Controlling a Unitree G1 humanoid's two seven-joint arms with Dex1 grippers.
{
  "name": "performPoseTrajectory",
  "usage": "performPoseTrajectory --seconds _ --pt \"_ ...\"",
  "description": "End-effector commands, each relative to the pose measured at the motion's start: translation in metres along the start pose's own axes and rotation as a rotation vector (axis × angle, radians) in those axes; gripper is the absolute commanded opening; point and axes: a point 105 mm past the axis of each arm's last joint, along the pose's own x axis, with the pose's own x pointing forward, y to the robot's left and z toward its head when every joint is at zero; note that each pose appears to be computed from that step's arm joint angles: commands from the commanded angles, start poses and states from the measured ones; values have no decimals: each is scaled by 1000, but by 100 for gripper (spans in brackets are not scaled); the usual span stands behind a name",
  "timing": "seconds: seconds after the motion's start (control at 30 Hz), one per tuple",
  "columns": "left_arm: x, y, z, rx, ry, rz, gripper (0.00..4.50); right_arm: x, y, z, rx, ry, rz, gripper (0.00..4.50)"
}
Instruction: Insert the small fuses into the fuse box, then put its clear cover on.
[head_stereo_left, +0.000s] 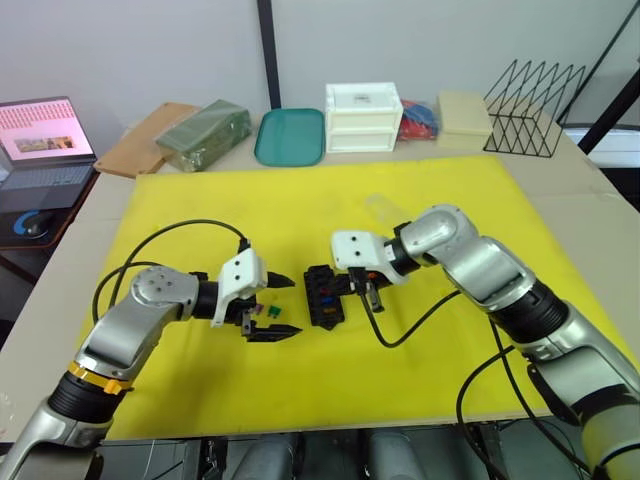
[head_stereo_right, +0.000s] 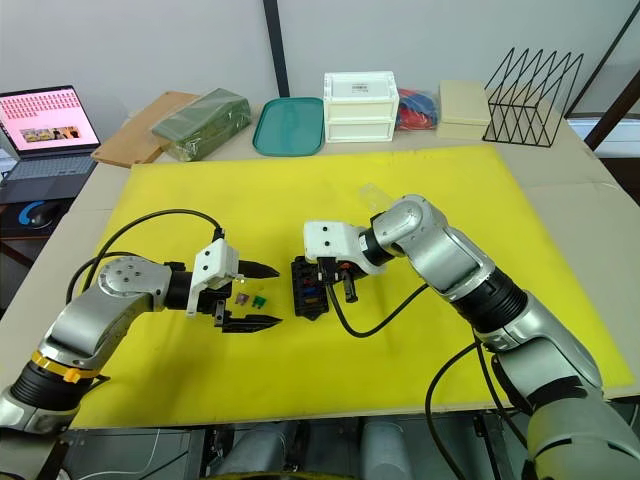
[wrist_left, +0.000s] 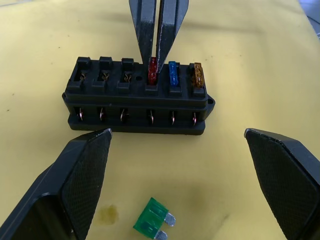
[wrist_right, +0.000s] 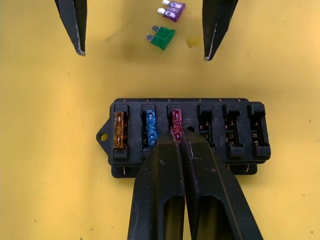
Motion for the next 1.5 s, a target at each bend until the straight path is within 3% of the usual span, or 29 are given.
performPoseTrajectory --seconds 0.03,0.13,0.17,0.37,0.77,0.87,1.03,1.5 --pt "0 -1 5 31 -7 -1 447 5 1 -9 -6 50 2 0" --pt "0 -1 4 31 -5 2 447 4 0 -6 -9 42 1 0" --pt "0 -1 4 30 -5 3 450 3 0 -5 -9 38 1 49" --pt "0 0 4 30 -6 5 450 1 -5 3 -5 8 -20 236" --pt "-1 3 3 33 -7 19 450 -20 -9 40 -3 -127 -24 236" --pt "-3 5 3 34 -4 26 450 -22 -6 44 -12 -141 -13 173" --pt "-5 8 3 36 -3 34 450 -18 -2 39 -3 -147 -6 3" --pt "-7 7 1 42 8 34 450 3 5 -4 46 -43 1 3"
